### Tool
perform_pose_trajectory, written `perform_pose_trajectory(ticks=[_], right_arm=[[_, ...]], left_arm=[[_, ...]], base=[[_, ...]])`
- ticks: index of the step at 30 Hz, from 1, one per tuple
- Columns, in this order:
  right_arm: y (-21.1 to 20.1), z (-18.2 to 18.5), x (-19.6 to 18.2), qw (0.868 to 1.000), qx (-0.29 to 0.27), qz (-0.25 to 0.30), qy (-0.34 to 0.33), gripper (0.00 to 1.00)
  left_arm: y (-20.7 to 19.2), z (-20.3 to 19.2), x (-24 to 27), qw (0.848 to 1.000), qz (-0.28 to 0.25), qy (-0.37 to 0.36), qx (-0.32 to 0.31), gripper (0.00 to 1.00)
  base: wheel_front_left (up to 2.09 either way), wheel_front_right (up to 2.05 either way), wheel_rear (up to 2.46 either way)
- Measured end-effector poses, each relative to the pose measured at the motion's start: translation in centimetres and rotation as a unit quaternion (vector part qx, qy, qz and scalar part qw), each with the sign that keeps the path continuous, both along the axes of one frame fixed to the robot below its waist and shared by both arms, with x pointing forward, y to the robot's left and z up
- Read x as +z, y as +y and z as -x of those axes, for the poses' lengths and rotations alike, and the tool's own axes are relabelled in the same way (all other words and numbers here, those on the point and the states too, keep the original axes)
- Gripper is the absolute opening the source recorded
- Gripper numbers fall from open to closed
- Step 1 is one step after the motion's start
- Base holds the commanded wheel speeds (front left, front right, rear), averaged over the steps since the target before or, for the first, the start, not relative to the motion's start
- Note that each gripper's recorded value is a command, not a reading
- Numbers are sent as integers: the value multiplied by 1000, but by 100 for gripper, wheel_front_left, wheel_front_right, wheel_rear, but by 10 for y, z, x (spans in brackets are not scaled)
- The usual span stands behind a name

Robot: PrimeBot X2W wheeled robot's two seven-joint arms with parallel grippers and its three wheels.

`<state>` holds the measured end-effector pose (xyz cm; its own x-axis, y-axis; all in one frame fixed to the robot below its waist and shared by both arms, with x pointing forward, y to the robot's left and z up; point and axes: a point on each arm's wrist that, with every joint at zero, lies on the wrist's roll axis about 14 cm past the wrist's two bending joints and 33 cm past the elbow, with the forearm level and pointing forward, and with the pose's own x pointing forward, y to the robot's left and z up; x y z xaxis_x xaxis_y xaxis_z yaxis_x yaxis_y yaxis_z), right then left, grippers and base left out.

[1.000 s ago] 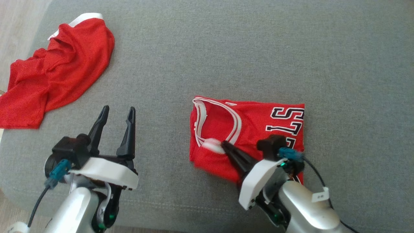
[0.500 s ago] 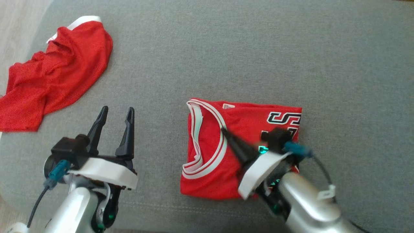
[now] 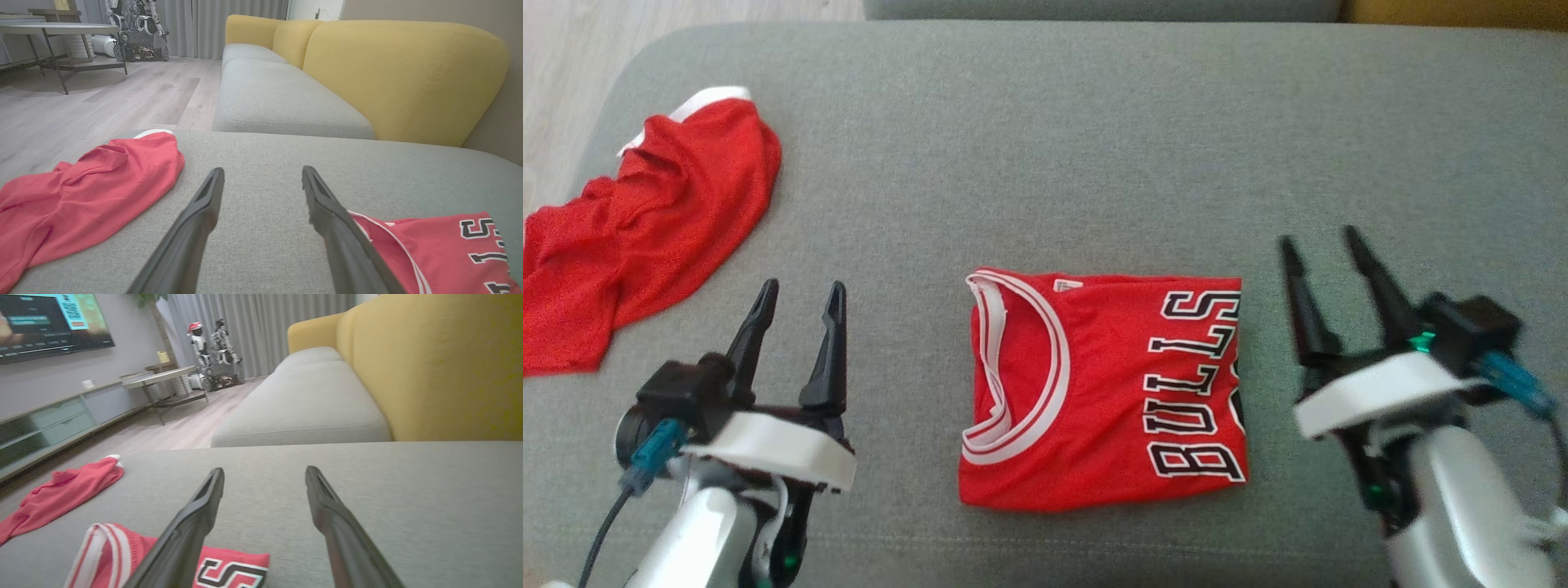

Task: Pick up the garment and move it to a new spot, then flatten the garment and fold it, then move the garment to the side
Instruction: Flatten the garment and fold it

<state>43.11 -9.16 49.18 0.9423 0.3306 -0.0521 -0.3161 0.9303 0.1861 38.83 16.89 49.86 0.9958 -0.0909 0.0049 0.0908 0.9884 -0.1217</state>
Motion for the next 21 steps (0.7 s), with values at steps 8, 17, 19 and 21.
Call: perform_pose_trajectory(ticks=[8,17,19,21], right_arm=[[-53,27,23,997,-71,28,-14,100],[-63,61,26,996,-86,34,-2,100],[-63,66,28,996,-86,32,-2,100],[-62,70,29,996,-86,32,-2,100]], left_arm=[[1,16,5,1000,-11,-6,-2,100],[4,38,7,1000,-18,0,4,100],[5,44,7,1000,-20,1,5,100],[5,49,7,1000,-20,3,4,100]], base=[[0,0,0],[0,0,0],[0,0,0],[0,0,0]])
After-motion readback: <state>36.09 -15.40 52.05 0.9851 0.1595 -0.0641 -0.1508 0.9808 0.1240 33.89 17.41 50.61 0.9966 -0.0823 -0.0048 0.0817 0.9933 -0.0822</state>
